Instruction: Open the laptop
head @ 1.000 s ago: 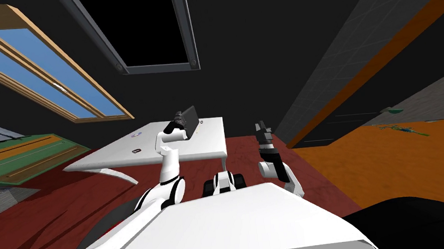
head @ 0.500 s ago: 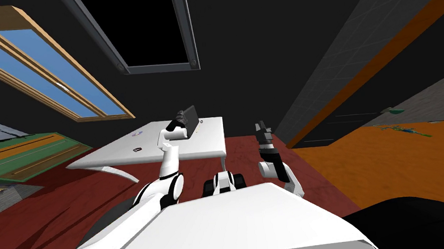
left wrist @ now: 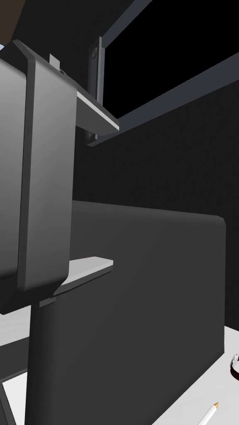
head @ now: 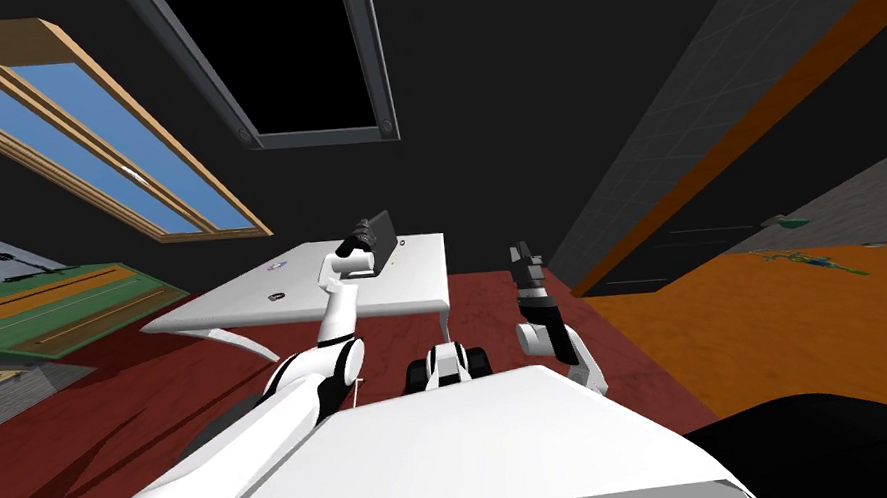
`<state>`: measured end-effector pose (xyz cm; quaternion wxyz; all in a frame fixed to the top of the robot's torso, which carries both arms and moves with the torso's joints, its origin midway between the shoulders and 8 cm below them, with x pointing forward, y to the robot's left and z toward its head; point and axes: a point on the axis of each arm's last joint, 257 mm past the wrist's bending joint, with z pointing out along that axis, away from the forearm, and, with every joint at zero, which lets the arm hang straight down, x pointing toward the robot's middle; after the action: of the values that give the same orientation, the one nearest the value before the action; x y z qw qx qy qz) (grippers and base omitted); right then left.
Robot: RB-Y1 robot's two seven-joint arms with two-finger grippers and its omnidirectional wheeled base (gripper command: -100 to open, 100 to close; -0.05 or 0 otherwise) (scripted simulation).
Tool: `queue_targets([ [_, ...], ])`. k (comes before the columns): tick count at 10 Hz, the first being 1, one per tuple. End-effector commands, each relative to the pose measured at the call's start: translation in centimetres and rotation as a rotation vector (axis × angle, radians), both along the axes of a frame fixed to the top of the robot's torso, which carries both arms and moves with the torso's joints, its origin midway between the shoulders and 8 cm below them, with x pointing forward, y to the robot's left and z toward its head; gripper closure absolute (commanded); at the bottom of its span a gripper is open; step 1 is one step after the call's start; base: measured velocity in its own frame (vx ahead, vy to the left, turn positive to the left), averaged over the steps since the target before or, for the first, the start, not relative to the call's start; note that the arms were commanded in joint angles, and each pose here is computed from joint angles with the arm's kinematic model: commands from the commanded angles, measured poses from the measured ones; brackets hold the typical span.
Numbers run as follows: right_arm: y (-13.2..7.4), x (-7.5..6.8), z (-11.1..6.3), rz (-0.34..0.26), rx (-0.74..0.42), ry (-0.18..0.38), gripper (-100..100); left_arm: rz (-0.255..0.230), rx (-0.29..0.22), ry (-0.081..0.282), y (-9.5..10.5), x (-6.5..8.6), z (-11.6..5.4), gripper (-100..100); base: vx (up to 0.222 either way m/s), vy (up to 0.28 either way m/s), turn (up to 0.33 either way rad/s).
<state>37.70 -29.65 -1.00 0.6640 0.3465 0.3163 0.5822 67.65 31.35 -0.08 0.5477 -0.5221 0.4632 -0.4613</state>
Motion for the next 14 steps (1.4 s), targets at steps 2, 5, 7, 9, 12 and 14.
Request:
queue_targets([
  [2, 0.0, 0.0, 0.0, 0.000, 0.000, 0.000, 0, -0.012, 0.006, -0.004, 0.5, 1.8, 0.2, -100, -0.017, -0.018, 0.022],
  [5, 0.0, 0.0, 0.0, 0.000, 0.000, 0.000, 0, -0.007, -0.001, 0.044, 0.8, 2.6, -2.3, -100, -0.029, -0.024, 0.008],
  [7, 0.0, 0.0, 0.0, 0.000, 0.000, 0.000, 0, -0.002, -0.004, 0.070, 1.0, 2.7, -3.6, -100, 0.000, 0.000, 0.000],
  [9, 0.0, 0.0, 0.0, 0.000, 0.000, 0.000, 0, -0.021, 0.005, -0.009, 1.1, 4.0, 0.7, -100, -0.053, -0.044, 0.039],
  [12, 0.0, 0.0, 0.0, 0.000, 0.000, 0.000, 0, -0.005, -0.005, 0.068, 2.0, 4.5, -3.4, -100, -0.009, -0.011, -0.003],
  [14, 0.0, 0.0, 0.0, 0.000, 0.000, 0.000, 0, -0.019, 0.002, -0.017, 2.2, 5.5, 1.2, -100, -0.043, -0.042, 0.042],
])
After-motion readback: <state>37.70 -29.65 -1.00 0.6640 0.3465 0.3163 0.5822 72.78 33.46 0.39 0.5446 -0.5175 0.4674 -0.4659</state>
